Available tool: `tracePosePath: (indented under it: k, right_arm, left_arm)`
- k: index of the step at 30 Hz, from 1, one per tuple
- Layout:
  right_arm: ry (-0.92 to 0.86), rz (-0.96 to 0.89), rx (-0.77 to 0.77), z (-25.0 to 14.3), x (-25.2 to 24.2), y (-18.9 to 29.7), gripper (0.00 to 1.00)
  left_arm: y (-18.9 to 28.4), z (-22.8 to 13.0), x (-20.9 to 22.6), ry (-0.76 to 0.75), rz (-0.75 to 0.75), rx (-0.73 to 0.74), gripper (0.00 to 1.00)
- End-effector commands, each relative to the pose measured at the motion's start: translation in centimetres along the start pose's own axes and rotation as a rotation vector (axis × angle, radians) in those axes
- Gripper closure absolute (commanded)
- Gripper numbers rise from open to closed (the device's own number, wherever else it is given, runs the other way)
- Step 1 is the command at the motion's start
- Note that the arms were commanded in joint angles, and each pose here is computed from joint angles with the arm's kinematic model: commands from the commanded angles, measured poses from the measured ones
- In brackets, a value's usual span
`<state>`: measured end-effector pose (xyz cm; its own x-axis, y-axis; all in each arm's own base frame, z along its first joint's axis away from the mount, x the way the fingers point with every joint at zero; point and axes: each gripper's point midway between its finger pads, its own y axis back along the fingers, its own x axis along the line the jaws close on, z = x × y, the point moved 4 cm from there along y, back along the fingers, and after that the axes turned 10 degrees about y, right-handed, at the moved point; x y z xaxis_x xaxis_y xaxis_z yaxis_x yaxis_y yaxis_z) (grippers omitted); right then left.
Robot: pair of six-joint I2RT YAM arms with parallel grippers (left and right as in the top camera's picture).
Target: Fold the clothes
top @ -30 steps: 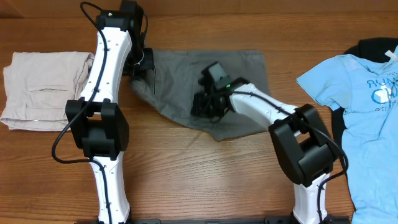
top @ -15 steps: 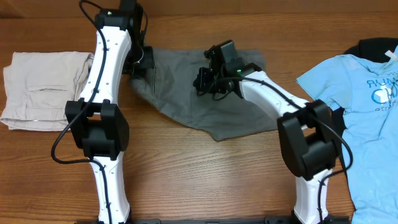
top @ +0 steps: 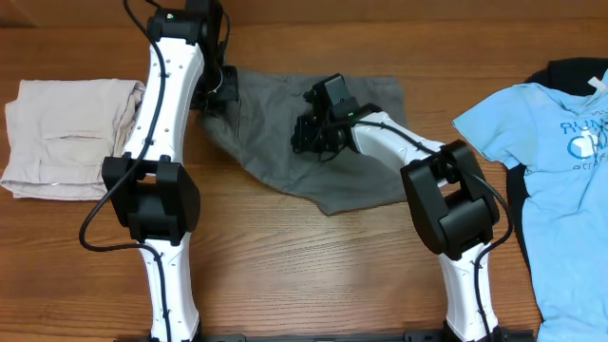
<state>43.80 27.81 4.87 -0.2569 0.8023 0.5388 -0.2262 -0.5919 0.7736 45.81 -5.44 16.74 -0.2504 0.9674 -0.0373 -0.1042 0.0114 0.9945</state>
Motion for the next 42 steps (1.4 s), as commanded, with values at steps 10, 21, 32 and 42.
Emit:
tracePosePath:
  k: [10, 21, 32, 42]
  right_arm:
    - [0.030, 0.045, -0.245, 7.7, 0.0, 5.2, 0.96]
    - [0.014, 0.041, -0.231, 6.1, -1.7, -2.2, 0.96]
    - [0.091, 0.101, -0.220, 7.5, 0.5, 0.8, 0.96]
    - [-0.166, -0.270, -0.081, 5.7, -5.6, 16.4, 0.96]
  left_arm:
    - [3.7, 0.0, -1.9, -0.064, -0.037, -0.099, 0.96]
    - [5.2, -0.7, -3.3, -0.109, -0.046, -0.118, 0.96]
    - [7.7, -2.1, -6.3, -0.193, -0.042, -0.173, 0.96]
    - [8.0, -3.1, -8.0, -0.231, -0.022, -0.191, 0.96]
